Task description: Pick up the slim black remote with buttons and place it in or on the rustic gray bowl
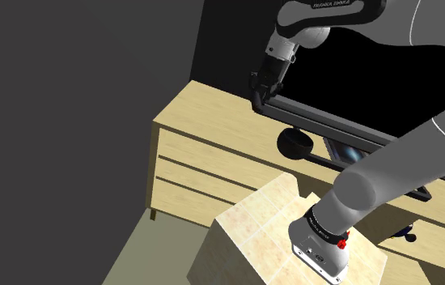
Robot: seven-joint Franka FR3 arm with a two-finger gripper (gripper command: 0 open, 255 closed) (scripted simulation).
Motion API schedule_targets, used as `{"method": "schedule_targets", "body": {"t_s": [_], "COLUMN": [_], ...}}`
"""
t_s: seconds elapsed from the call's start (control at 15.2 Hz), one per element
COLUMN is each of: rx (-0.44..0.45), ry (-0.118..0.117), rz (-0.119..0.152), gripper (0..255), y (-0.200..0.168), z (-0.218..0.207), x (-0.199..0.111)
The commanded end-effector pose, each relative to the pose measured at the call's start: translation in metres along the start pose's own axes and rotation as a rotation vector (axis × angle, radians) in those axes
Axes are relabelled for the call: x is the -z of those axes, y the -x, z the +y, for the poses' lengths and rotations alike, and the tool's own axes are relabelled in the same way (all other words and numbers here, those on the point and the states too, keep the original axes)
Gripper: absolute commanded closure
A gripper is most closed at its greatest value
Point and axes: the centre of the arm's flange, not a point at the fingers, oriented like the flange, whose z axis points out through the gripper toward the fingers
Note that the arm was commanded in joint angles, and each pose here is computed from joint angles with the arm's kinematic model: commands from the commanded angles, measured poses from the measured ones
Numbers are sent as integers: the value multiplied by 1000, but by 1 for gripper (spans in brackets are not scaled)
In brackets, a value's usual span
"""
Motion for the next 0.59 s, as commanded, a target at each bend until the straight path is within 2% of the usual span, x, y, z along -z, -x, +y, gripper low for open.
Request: {"method": "schedule_targets", "body": {"t_s": [0.0,0.53], "rx": [-100,-100], "ry": [-23,-23], "rz": [-7,-7], "gripper": [255,255], "y": [-9,29], "z": [53,151], "x": [2,-7]}}
